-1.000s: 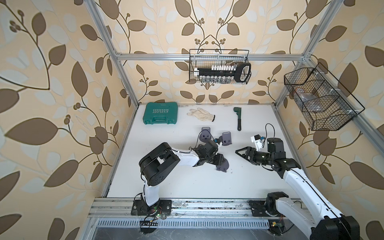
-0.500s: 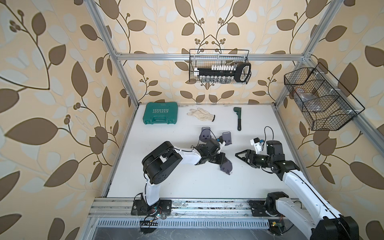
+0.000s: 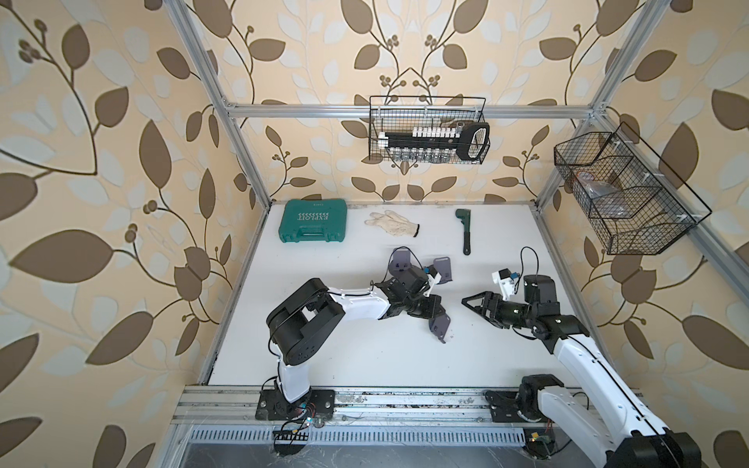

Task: Open the phone stand
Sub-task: Pick up the phone stand at the center of the board.

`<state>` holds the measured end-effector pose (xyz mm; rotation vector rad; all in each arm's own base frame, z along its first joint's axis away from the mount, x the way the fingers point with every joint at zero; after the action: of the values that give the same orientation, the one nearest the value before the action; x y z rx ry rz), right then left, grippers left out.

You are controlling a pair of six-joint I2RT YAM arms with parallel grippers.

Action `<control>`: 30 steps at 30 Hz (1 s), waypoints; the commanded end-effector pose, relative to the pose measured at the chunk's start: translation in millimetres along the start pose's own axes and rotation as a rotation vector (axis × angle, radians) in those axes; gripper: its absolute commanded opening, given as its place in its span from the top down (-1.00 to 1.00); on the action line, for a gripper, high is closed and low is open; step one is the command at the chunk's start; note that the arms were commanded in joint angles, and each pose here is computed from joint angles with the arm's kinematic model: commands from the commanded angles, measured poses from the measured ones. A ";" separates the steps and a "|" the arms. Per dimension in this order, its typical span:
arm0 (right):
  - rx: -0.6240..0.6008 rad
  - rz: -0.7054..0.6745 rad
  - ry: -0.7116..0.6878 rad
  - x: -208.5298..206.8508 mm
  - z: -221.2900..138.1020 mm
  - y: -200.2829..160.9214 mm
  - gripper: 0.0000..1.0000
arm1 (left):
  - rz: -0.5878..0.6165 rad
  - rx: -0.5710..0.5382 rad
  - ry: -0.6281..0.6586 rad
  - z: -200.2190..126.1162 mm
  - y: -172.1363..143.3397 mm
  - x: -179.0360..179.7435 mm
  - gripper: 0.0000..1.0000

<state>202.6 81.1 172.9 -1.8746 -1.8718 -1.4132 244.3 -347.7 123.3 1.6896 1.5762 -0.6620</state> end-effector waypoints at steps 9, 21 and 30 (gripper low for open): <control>-0.082 -0.087 0.083 45.7 -40.0 17.8 -0.30 | -0.074 -0.112 -0.202 -111.3 18.3 -73.3 1.00; -0.156 -0.151 0.414 99.0 -61.9 24.2 -0.17 | -0.142 -0.234 -0.468 -187.0 15.1 -107.8 1.00; -0.132 -0.200 0.512 119.9 -40.4 5.2 0.10 | -0.137 -0.265 -0.535 -207.4 3.8 -111.3 1.00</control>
<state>157.0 129.4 274.5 -1.2586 -1.7703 -1.8463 218.8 -258.3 305.3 1.1501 1.4638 -0.8345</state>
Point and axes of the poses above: each gripper's point midway between its finger pads, its own z axis out along the fingers, its own x axis along the line the jaws close on, y = z × x, the point moved 6 cm from there along -z, back along the fingers, and after that the axes turned 15 degrees about -z, right-handed, at the moved point
